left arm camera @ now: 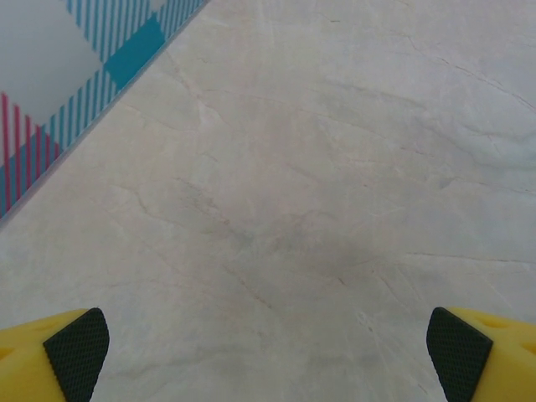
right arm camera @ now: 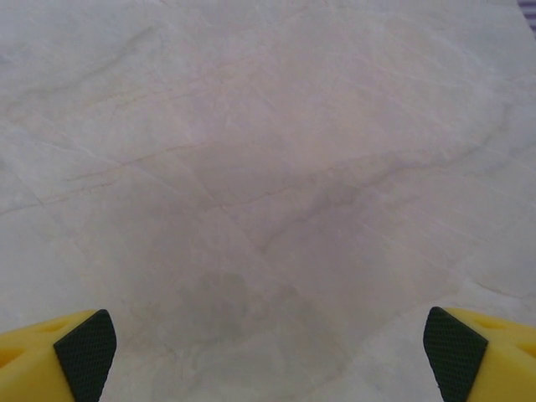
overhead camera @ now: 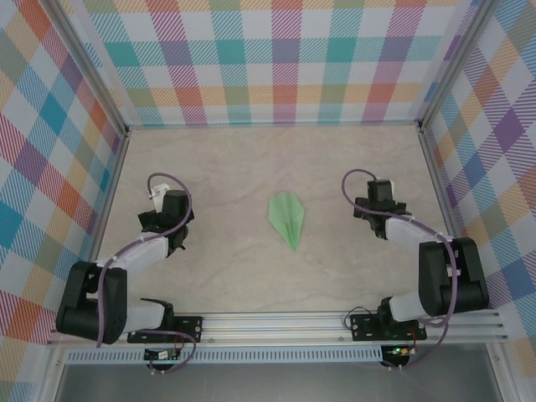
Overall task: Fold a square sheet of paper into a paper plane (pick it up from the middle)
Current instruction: Reset both arms
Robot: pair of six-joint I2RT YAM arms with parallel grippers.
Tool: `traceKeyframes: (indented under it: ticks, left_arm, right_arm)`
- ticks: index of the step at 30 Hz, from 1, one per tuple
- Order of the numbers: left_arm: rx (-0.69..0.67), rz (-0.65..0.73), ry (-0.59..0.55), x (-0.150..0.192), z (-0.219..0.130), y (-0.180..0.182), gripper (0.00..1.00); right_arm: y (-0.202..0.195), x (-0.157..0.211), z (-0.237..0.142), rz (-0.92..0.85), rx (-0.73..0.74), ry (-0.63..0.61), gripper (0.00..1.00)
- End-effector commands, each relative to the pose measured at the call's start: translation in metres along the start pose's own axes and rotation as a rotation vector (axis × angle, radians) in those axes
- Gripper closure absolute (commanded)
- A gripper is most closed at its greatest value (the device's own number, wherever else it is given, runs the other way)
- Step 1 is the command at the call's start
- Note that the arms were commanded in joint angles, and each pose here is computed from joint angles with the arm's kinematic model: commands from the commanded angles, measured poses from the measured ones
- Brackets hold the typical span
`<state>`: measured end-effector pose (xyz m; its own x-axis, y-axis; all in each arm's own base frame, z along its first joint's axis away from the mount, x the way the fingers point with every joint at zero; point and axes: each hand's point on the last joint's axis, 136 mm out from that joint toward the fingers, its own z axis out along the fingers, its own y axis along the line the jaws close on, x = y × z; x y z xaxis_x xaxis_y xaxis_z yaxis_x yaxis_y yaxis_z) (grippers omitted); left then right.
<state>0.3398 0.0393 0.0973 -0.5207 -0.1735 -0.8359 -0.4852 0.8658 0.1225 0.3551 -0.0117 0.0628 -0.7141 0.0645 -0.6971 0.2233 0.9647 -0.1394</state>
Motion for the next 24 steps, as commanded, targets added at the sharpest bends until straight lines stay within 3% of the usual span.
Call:
traceKeyframes:
  ticks: [1,5,10,24]
  left_arm:
    - [0.091,-0.037,-0.213,-0.045,0.010,-0.020,0.00]
    - [0.160,-0.051,-0.206,-0.026,0.029,-0.028,0.00]
    - [0.356,0.017,-0.211,-0.012,0.024,-0.056,0.00]
    - [0.336,0.021,-0.195,-0.010,0.030,-0.055,0.00]
  right_arm:
    - [0.030,-0.058,-0.008,-0.002,-0.186,-0.302,0.03]
    - [0.034,-0.058,0.001,-0.005,-0.256,-0.345,0.02]
    - [0.044,-0.047,-0.005,-0.016,-0.402,-0.430,0.01]
    - [0.027,-0.047,0.002,0.045,-0.309,-0.411,0.00]
